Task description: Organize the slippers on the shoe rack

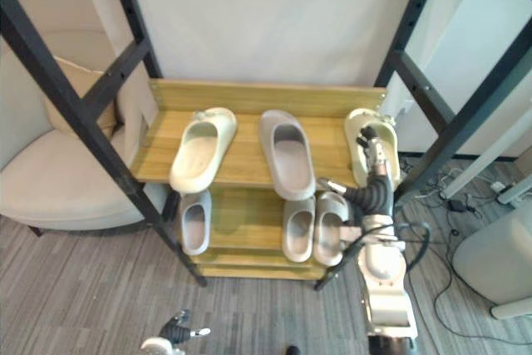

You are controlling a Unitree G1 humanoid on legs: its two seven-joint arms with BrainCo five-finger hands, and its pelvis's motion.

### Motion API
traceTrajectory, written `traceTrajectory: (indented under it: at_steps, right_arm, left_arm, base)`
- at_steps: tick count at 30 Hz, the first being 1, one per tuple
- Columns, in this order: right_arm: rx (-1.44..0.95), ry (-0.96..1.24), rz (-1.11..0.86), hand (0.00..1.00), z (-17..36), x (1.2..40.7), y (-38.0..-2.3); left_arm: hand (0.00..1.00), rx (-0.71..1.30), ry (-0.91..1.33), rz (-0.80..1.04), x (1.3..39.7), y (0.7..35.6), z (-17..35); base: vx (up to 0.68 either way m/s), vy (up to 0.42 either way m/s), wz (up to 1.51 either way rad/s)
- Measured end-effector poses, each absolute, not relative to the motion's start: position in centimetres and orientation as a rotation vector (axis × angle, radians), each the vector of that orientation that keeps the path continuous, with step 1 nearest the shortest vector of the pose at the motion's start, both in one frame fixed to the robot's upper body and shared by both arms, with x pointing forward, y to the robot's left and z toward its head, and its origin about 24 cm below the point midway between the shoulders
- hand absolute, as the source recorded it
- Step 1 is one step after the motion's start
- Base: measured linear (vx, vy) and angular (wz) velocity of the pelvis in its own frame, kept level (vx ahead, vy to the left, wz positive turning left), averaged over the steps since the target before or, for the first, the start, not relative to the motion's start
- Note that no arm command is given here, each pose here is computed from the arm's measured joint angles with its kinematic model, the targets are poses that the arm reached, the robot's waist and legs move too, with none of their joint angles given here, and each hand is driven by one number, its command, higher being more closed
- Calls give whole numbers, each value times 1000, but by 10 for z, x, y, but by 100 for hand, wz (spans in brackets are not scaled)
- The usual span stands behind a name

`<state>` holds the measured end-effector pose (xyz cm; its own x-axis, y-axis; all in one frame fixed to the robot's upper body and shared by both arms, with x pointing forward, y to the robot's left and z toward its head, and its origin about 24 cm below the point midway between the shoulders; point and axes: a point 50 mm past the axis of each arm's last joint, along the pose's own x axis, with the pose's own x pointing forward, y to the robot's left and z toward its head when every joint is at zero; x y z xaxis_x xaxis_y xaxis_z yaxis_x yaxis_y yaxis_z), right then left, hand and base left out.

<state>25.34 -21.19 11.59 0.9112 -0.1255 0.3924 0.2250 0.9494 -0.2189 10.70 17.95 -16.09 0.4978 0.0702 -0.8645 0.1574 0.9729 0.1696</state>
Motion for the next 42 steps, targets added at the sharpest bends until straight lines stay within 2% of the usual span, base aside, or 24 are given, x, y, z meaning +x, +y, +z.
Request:
traceTrajectory:
  at_steps: [11,21,42]
  right_arm:
    - [-377,-348,-121,0,133,302,-226]
    - [-424,-329,-52,0,150,334,-220]
    - [-552,-177,-89,0,153,371,-234]
  left_arm:
    - [0,239,1047,-54,108,181,-160]
    - [0,236,1041,-53,109,180,-160]
    - [0,204,1008,-27,116,180,-157]
  base:
    - [-37,-15,12]
    - [-1,-1,1]
    - [-9,-2,3]
